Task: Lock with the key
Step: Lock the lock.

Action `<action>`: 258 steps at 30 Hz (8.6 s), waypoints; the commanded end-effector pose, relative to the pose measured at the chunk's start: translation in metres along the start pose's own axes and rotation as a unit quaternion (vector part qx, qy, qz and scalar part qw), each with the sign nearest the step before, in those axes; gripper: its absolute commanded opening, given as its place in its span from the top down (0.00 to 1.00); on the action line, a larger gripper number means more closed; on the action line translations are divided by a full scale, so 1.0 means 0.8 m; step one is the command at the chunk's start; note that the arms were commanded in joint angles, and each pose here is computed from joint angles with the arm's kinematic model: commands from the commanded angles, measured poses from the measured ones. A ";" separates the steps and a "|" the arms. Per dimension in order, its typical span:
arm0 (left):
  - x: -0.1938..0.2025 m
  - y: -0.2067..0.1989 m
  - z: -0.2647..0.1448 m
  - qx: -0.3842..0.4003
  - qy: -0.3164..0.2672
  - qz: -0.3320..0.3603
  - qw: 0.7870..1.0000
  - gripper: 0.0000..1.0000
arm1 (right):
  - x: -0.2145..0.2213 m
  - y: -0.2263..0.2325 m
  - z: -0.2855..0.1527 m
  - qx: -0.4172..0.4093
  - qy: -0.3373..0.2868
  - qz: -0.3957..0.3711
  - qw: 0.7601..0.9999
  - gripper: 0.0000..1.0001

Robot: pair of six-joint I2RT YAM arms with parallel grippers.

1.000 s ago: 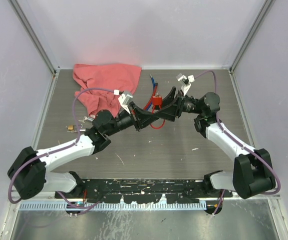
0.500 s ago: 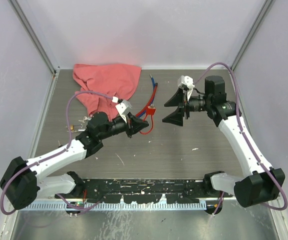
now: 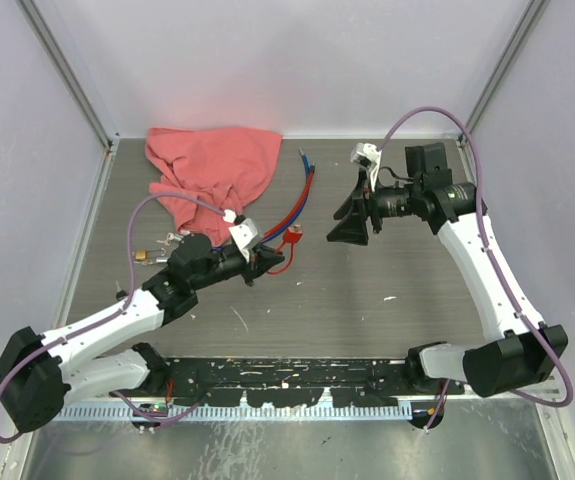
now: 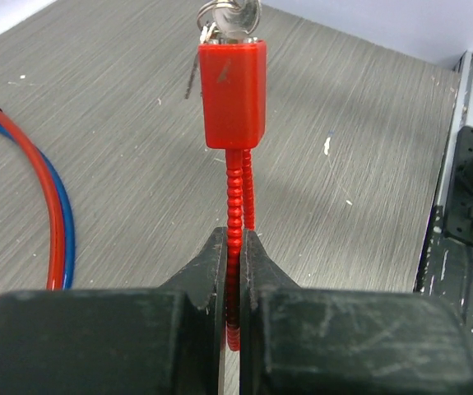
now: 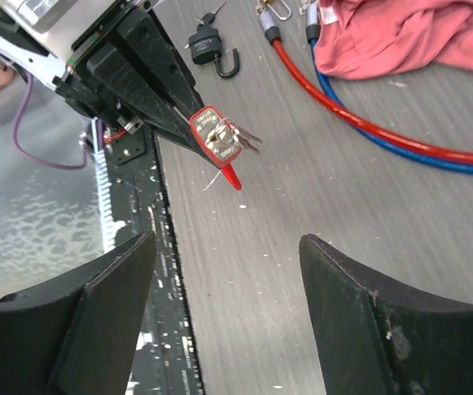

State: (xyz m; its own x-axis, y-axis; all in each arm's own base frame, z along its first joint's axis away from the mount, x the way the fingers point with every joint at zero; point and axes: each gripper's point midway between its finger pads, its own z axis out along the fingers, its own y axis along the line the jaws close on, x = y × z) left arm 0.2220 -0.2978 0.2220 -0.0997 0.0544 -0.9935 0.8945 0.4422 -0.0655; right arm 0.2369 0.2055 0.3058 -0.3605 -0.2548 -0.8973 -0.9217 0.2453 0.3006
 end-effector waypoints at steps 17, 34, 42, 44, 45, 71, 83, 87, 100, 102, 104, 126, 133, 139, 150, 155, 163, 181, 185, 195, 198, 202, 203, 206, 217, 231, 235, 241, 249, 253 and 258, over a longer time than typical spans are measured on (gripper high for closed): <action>0.010 -0.015 0.024 -0.007 0.007 0.022 1.000 1.00 | 0.013 0.009 0.042 -0.006 0.080 0.111 0.991 0.42; 0.013 -0.022 0.025 0.005 0.026 0.035 0.999 1.00 | 0.027 0.002 0.062 -0.001 0.105 0.111 0.988 0.63; 0.012 -0.024 0.024 0.007 0.027 0.035 0.999 1.00 | 0.035 0.002 0.067 0.003 0.117 0.106 0.987 0.66; 0.012 -0.025 0.024 0.007 0.027 0.035 0.999 1.00 | 0.037 0.002 0.068 0.003 0.120 0.107 0.987 0.67; 0.011 -0.025 0.024 0.007 0.027 0.035 0.999 1.00 | 0.037 0.002 0.069 0.004 0.121 0.106 0.987 0.67; 0.011 -0.025 0.020 0.003 0.027 0.034 0.999 1.00 | 0.056 0.000 0.075 0.009 0.147 0.098 0.984 0.84; 0.020 -0.060 0.018 0.091 0.024 0.017 0.995 1.00 | 0.076 0.019 0.063 -0.056 0.148 -0.045 0.986 0.99; 0.020 -0.075 0.018 0.141 0.039 -0.006 0.989 1.00 | 0.083 0.030 0.054 -0.086 0.132 -0.154 0.975 0.99; 0.024 -0.097 0.019 0.241 0.064 -0.085 0.965 1.00 | 0.117 0.045 0.042 -0.150 0.126 -0.324 0.926 0.98; 0.025 -0.097 0.018 0.242 0.064 -0.085 0.964 1.00 | 0.115 0.045 0.042 -0.145 0.123 -0.318 0.929 0.87; 0.026 -0.095 0.018 0.240 0.066 -0.086 0.965 1.00 | 0.110 0.046 0.040 -0.141 0.117 -0.313 0.932 0.80; 0.027 -0.089 0.013 0.216 0.075 -0.090 0.969 1.00 | 0.069 0.049 0.014 -0.091 0.029 -0.083 0.992 0.42; 0.026 -0.089 0.014 0.215 0.076 -0.097 0.969 1.00 | 0.087 0.049 0.033 -0.086 0.069 -0.095 0.989 0.48; 0.024 -0.089 0.014 0.216 0.074 -0.096 0.969 1.00 | 0.090 0.044 0.036 -0.077 0.078 -0.099 0.989 0.51; 0.024 -0.090 0.014 0.218 0.074 -0.099 0.968 1.00 | 0.101 0.040 0.043 -0.076 0.094 -0.117 0.986 0.62; 0.025 -0.091 0.013 0.219 0.073 -0.100 0.968 1.00 | 0.104 0.039 0.044 -0.079 0.102 -0.136 0.982 0.73; 0.028 -0.095 0.011 0.227 0.076 -0.104 0.965 1.00 | 0.102 0.039 0.041 -0.092 0.108 -0.187 0.972 0.92; 0.056 -0.094 0.021 0.292 0.095 -0.214 0.927 1.00 | 0.103 0.034 0.038 -0.137 0.104 -0.361 0.917 0.99; 0.060 -0.092 0.023 0.298 0.091 -0.228 0.923 1.00 | 0.096 0.019 0.039 -0.115 0.109 -0.382 0.910 0.97; 0.064 -0.090 0.026 0.308 0.093 -0.249 0.913 1.00 | 0.083 0.012 0.028 -0.096 0.078 -0.357 0.926 0.74; 0.066 -0.090 0.027 0.309 0.094 -0.250 0.913 1.00 | 0.077 0.020 0.021 -0.101 0.052 -0.342 0.933 0.63; 0.066 -0.089 0.026 0.307 0.096 -0.253 0.912 1.00 | 0.067 0.030 0.012 -0.103 0.026 -0.315 0.943 0.54; 0.065 -0.089 0.026 0.306 0.096 -0.252 0.913 1.00 | 0.065 0.032 0.010 -0.102 0.021 -0.306 0.946 0.51; 0.064 -0.090 0.022 0.303 0.102 -0.249 0.914 1.00 | 0.066 0.034 0.006 -0.100 0.014 -0.283 0.954 0.46; 0.042 -0.100 0.000 0.308 0.116 -0.223 0.918 1.00 | 0.115 0.000 0.006 -0.078 0.028 -0.273 0.958 0.43; 0.003 -0.112 -0.003 0.328 0.097 -0.204 0.917 1.00 | 0.106 0.014 0.036 -0.149 -0.049 -0.263 0.952 0.30; -0.002 -0.116 -0.001 0.332 0.095 -0.202 0.916 1.00 | 0.102 0.015 0.039 -0.153 -0.057 -0.264 0.951 0.34; -0.003 -0.121 -0.001 0.336 0.095 -0.201 0.915 1.00 | 0.096 0.011 0.043 -0.150 -0.057 -0.264 0.951 0.38; 0.001 -0.122 -0.001 0.333 0.095 -0.202 0.916 1.00 | 0.087 0.016 0.041 -0.152 -0.063 -0.271 0.948 0.50; 0.001 -0.122 -0.001 0.334 0.096 -0.202 0.916 1.00 | 0.078 0.022 0.039 -0.156 -0.073 -0.279 0.945 0.58; 0.002 -0.123 -0.001 0.334 0.097 -0.203 0.915 1.00 | 0.068 0.036 0.035 -0.171 -0.093 -0.294 0.936 0.66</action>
State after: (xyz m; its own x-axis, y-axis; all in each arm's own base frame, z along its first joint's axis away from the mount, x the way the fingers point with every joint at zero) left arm 0.1347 -0.3378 0.1980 -0.5723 0.2456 -0.7824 0.7828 -0.1207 -0.6105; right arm 0.2043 0.2196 0.2242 0.1369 -0.1737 -0.9752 -0.9797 -0.1696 -0.1073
